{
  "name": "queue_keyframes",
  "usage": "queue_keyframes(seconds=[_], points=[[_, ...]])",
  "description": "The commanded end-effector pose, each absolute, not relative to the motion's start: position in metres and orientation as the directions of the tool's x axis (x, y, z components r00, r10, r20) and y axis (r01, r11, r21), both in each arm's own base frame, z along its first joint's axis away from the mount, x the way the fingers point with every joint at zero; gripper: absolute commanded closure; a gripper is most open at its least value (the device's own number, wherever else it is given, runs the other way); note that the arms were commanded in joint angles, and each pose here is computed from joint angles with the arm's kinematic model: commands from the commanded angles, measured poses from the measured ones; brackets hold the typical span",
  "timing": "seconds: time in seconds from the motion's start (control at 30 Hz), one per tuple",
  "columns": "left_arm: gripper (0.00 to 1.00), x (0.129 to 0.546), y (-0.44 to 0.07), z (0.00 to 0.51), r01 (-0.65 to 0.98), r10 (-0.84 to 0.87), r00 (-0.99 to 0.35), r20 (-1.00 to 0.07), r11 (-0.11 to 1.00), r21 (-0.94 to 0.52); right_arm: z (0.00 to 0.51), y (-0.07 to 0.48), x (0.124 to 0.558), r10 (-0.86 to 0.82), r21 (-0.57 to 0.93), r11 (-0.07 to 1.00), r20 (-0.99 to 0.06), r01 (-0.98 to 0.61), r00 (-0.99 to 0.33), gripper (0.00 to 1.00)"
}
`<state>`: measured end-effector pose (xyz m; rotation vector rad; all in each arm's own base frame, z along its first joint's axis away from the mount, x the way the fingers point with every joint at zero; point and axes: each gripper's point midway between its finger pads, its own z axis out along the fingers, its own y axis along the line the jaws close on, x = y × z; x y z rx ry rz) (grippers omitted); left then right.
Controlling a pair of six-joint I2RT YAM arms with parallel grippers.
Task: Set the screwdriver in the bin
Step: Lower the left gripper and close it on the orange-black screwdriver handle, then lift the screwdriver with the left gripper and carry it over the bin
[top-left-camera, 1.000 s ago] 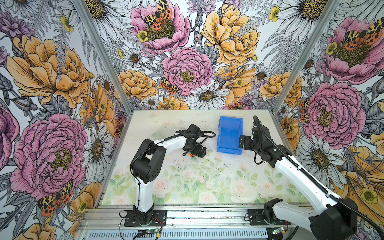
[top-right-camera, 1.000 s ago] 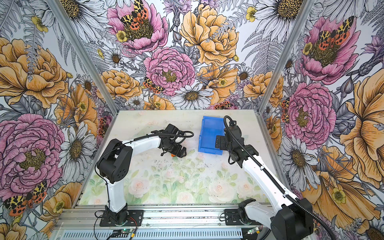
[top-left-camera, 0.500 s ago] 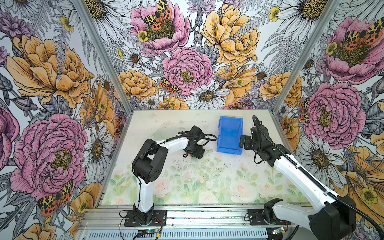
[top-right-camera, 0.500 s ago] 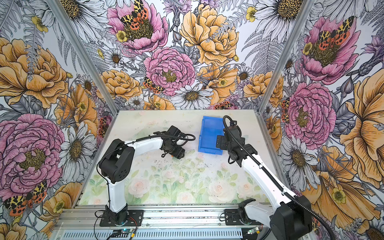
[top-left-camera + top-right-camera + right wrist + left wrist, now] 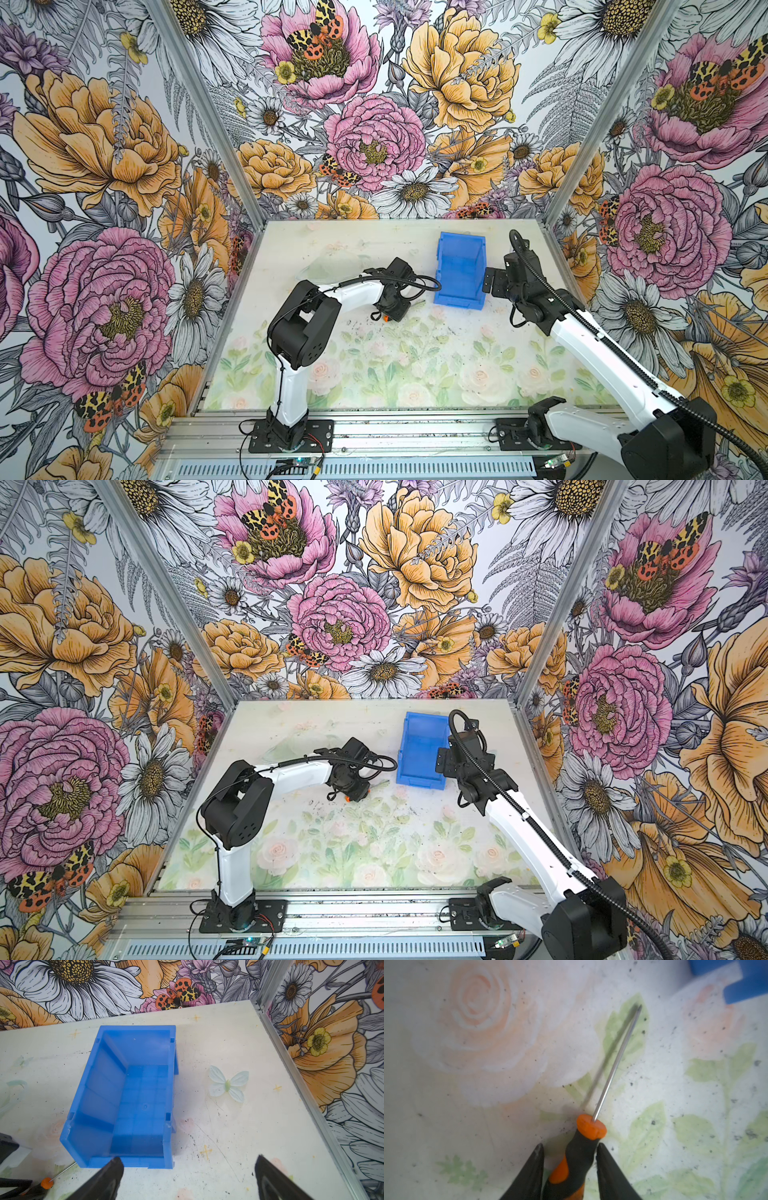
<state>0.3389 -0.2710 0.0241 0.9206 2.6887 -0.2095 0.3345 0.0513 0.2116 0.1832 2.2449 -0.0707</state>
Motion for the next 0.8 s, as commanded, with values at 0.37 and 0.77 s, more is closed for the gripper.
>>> queue_keyframes(seconds=[0.37,0.77], points=[[0.83,0.33,-0.274,0.04,0.613,0.561,-0.752,-0.346,0.788,-0.055,0.236,0.042,0.331,0.171,0.059,0.974,-0.821,0.217,-0.544,0.0],[1.0,0.319,-0.29,0.084,0.583,0.472,-0.769,-0.432,0.795,-0.169,0.235,0.03,0.321,0.231,0.1,0.958,-0.825,0.269,-0.516,0.01]])
